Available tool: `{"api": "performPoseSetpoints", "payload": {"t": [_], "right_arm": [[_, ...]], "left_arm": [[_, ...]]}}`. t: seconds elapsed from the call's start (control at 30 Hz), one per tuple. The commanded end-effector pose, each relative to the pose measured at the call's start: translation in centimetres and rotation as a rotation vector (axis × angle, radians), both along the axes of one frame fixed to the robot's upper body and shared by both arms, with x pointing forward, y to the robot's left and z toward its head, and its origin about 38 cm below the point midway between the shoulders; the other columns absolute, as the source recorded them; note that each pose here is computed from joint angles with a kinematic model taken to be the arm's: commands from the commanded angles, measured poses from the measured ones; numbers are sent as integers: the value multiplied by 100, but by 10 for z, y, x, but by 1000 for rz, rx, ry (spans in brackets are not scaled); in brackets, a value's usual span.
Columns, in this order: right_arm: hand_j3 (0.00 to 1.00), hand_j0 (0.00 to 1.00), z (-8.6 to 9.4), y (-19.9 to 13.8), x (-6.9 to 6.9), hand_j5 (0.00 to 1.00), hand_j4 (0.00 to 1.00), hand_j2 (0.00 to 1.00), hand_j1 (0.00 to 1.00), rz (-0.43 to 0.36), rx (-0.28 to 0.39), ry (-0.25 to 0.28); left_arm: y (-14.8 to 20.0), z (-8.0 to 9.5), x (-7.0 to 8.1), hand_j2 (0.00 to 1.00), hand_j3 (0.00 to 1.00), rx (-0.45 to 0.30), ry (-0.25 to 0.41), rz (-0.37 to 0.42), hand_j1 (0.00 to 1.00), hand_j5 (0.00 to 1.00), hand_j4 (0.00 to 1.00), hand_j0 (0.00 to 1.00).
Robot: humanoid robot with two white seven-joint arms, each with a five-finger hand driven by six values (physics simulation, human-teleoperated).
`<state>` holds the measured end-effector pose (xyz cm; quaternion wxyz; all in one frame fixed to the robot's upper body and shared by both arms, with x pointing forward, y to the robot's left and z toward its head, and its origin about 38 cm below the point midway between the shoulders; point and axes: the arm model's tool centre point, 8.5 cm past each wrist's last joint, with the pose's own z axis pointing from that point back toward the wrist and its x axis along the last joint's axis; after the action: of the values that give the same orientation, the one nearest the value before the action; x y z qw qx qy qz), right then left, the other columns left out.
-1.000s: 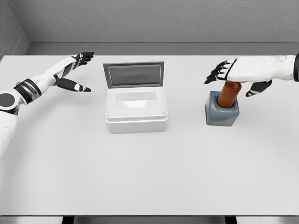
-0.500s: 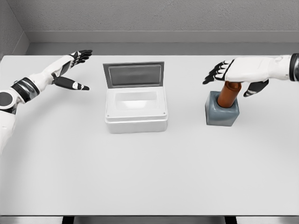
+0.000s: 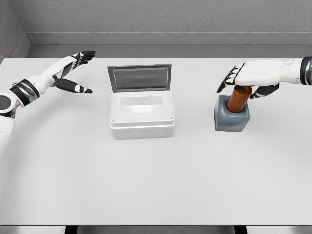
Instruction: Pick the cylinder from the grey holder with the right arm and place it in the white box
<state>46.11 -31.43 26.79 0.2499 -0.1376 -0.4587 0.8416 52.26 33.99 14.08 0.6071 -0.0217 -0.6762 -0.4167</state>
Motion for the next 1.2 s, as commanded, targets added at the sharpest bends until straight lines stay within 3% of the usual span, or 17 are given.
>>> {"api": "performPoseSetpoints", "payload": {"t": [0.0,0.3,0.73,0.9,1.17], "right_arm": [[71,71,-1,-2,-1,71,71,71,71,-6,-1,3],[61,61,-3,-9,-1,61,61,61,61,-15,-23,6],[35,35,-3,-21,-4,35,35,35,35,-42,-60,28],[35,35,5,-22,-3,35,35,35,35,-50,-43,13],[34,34,27,-9,4,34,34,34,34,-46,40,-15]], "left_arm": [[0,2,0,100,100,-4,-4,-1,100,100,100,100],[-5,-5,-1,100,100,22,14,-22,100,100,100,100],[-8,-5,-1,100,100,29,16,-31,100,100,100,100],[-8,-3,0,100,100,29,11,-32,100,100,100,100],[-8,-3,0,100,100,29,11,-32,100,100,100,100]]}}
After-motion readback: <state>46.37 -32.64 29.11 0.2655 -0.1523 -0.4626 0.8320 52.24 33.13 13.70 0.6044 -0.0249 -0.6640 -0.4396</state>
